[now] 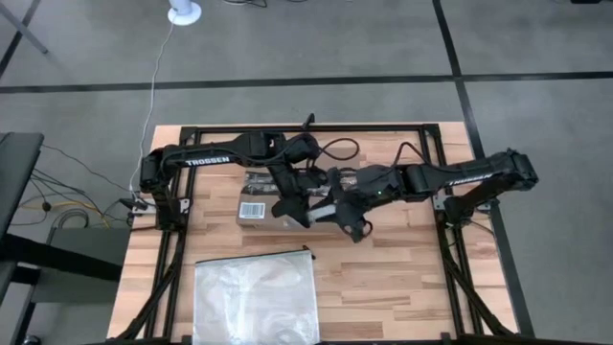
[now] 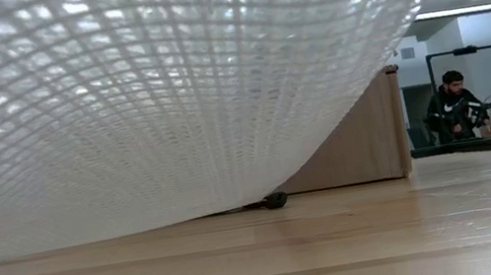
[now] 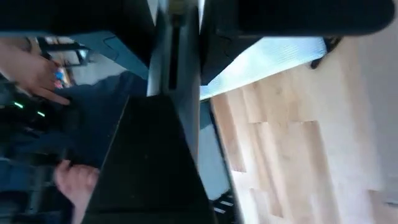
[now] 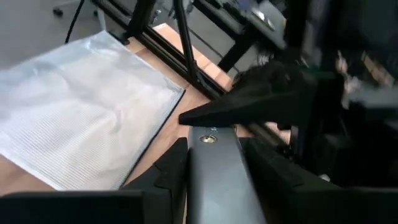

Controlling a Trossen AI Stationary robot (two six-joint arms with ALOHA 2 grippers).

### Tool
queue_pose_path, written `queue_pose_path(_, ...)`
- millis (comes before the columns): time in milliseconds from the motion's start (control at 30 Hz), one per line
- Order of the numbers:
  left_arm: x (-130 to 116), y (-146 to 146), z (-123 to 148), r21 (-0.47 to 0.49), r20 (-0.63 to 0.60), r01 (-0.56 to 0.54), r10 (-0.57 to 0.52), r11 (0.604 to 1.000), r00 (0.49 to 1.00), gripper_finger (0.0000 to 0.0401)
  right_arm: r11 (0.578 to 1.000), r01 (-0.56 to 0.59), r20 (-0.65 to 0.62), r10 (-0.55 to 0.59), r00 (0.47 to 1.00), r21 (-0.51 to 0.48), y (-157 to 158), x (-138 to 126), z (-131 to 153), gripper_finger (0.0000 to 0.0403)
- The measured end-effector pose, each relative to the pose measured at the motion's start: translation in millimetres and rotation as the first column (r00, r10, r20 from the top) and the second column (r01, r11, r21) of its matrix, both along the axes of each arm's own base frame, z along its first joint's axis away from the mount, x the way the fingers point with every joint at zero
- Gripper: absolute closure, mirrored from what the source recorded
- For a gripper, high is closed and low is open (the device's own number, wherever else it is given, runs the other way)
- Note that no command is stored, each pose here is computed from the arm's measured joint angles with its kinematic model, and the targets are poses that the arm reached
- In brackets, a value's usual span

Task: Unpack boxes
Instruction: Open the box using the cutter

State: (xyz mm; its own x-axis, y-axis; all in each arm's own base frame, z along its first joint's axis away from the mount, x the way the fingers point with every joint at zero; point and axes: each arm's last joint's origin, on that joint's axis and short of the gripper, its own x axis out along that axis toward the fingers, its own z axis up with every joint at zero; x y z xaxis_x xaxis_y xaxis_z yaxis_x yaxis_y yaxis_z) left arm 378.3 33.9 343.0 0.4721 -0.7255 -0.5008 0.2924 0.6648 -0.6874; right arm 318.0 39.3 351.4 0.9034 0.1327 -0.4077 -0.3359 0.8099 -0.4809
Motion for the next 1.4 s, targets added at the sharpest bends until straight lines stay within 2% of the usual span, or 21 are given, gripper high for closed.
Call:
queue_pose_path(100,-1.4,1.4,-1.2,0.063,-0.034,-0.056,0.059,0.996,0.998,0.0263,0.998,0.048,-0.061,-0.045,0.997,0.034,-8.1,-7.0,-0.8,0.0289)
queue_pose_path(200,-9.9,1.1,2.8,0.194,-0.05,-0.112,0.124,0.975,0.991,0.0257,0.992,0.099,-0.083,-0.093,0.992,0.079,-17.3,-19.6,6.7,0.0289)
queue_pose_path(400,-21.5,5.8,8.4,0.405,-0.045,-0.194,0.231,0.894,0.972,0.0263,0.973,0.197,-0.14,-0.179,0.974,0.122,-35.9,-51.7,20.4,0.029)
queue_pose_path(500,-24.8,7.1,9.2,0.484,-0.042,-0.215,0.268,0.848,0.963,0.0265,0.951,0.271,-0.213,-0.236,0.948,0.15,-45.6,-73.0,22.6,0.029)
queue_pose_path(700,-22.4,5.2,2.2,0.529,-0.023,-0.21,0.262,0.822,0.965,0.0266,0.888,0.406,-0.29,-0.339,0.895,0.216,-59.0,-117.5,1.6,0.029)
queue_pose_path(933,-24.0,9.0,-17.7,0.534,-0.036,-0.177,0.232,0.827,0.972,0.0266,0.784,0.528,-0.25,-0.467,0.848,0.326,-67.6,-158.6,-38.2,0.029)
queue_pose_path(1033,-24.3,18.2,-26.2,0.553,-0.026,-0.167,0.217,0.816,0.976,0.0266,0.734,0.599,-0.238,-0.55,0.801,0.32,-73.9,-168.0,-47.7,0.029)
queue_pose_path(1167,-22.8,30.6,-32.9,0.578,0.016,-0.192,0.224,0.793,0.975,0.0266,0.658,0.662,-0.237,-0.622,0.746,0.358,-81.5,-172.8,-60.6,0.029)
queue_pose_path(1267,-22.9,35.5,-43.3,0.601,0.025,-0.185,0.214,0.777,0.977,0.0266,0.624,0.685,-0.246,-0.646,0.723,0.375,-85.9,-172.1,-71.2,0.029)
queue_pose_path(1400,-26.4,36.1,-69.8,0.639,-0.022,-0.16,0.226,0.753,0.974,0.0266,0.599,0.704,-0.27,-0.656,0.705,0.382,-87.9,-170.9,-86.4,0.029)
